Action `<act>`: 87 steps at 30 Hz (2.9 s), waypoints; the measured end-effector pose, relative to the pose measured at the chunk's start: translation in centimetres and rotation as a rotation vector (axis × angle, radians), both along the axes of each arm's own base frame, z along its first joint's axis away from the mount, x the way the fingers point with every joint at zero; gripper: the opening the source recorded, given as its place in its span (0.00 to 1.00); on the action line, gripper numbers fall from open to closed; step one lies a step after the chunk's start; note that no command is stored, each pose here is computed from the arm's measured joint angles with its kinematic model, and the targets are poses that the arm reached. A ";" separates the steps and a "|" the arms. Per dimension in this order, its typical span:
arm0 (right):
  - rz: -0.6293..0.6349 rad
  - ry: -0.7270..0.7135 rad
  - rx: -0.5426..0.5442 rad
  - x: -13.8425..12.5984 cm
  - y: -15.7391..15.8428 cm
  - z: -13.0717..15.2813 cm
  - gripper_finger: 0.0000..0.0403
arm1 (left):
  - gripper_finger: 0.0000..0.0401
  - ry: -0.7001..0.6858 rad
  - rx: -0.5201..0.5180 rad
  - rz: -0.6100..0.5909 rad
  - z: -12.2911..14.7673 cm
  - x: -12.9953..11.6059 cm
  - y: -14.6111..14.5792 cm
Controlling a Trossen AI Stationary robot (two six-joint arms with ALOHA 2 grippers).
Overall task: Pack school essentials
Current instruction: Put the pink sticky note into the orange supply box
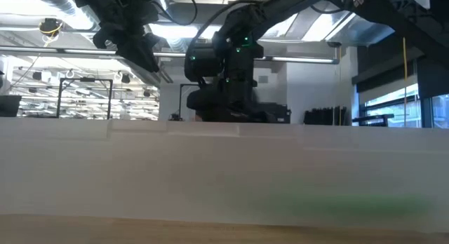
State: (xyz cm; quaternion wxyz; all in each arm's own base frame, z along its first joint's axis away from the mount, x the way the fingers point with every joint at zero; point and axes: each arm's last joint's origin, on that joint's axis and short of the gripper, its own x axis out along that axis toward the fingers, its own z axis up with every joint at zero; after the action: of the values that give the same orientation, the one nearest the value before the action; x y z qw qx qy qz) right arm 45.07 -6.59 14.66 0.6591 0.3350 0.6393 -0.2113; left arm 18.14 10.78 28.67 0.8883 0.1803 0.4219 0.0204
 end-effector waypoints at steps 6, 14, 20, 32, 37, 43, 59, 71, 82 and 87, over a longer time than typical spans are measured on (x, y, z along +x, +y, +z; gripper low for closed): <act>0.011 -0.001 -0.001 0.0 -0.2 0.0 0.94 | 0.23 0.000 0.000 0.000 0.0 0.0 0.0; 0.039 -0.040 -0.050 0.6 -0.6 1.4 0.94 | 0.23 0.001 0.000 0.000 0.0 0.0 0.0; 0.081 -0.066 -0.086 1.0 -1.0 3.9 0.94 | 0.23 0.002 -0.001 0.000 0.0 0.0 0.0; 0.212 -0.142 -0.114 1.2 0.9 11.3 0.94 | 0.23 -0.059 0.037 0.001 1.5 -1.6 -1.0; 0.349 -0.172 -0.053 1.0 3.7 12.5 0.94 | 0.23 -0.138 -0.003 -0.014 2.7 -3.0 -2.1; 0.488 -0.175 -0.042 0.6 7.3 13.0 0.94 | 0.23 -0.184 -0.232 -0.078 3.0 -4.5 -3.8; 0.746 -0.157 -0.012 -1.0 17.8 13.0 0.94 | 0.23 -0.165 -0.429 -0.310 3.1 -4.2 -7.4; 0.669 -0.212 0.053 -0.8 21.7 10.6 0.94 | 0.23 -0.177 -0.419 -0.425 3.4 -3.8 -8.8; 0.695 -0.146 0.081 -1.6 23.6 5.9 0.94 | 0.23 -0.174 -0.410 -0.458 3.4 -3.7 -9.1; 0.703 -0.116 0.086 -2.1 23.9 3.8 0.94 | 0.23 -0.174 -0.410 -0.457 3.4 -3.8 -9.1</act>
State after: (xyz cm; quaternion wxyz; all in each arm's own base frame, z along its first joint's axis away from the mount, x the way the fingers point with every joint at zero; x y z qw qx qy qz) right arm 42.98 17.31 18.48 0.7120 0.1334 0.6853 0.0749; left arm 14.39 1.64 32.04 0.9204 0.0853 0.2883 -0.2500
